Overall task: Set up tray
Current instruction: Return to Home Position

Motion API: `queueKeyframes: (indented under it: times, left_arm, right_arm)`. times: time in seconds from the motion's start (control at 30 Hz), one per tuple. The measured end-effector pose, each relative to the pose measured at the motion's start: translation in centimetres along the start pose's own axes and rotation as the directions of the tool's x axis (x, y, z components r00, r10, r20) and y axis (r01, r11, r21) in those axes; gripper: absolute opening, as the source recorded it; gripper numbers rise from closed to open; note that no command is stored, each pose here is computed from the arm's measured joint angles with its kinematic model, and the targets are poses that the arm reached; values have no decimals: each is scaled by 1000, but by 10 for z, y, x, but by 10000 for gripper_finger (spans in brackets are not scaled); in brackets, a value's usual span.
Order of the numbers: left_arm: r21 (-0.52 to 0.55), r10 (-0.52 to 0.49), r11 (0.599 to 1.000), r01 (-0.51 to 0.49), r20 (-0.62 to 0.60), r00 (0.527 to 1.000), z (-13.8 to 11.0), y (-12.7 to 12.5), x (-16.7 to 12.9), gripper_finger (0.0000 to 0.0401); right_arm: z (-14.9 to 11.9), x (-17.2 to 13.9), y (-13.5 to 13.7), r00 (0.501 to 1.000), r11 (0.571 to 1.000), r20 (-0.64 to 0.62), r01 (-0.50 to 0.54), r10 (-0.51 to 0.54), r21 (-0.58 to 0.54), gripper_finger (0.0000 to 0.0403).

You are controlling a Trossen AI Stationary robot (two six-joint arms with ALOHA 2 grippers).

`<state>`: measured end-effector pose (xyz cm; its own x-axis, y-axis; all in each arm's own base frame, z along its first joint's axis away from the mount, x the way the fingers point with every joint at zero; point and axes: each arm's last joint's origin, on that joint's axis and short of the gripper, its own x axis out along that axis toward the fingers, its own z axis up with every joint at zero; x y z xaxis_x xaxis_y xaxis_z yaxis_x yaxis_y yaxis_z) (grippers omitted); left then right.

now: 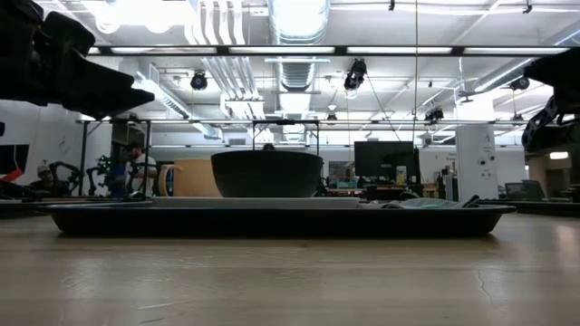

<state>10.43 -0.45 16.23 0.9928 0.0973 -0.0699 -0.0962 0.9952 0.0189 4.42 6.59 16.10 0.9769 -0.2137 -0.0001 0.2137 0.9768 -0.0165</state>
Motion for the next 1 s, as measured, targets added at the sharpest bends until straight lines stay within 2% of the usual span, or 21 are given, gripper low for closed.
queueKeyframes:
  times: [0.23,0.63,1.0]
  left_arm:
    - [10,0,1000,0,-50,999,-4,-1,3,262]
    - [26,1,1000,2,-134,991,-12,-2,8,262]
    - [39,3,999,5,-201,980,-18,-2,11,262]
  right_arm:
    - [0,0,3,996,996,-7,-94,93,-13,71]
    - [0,0,3,995,995,-8,-96,96,-10,87]
    - [0,0,3,995,995,-8,-96,96,-9,71]
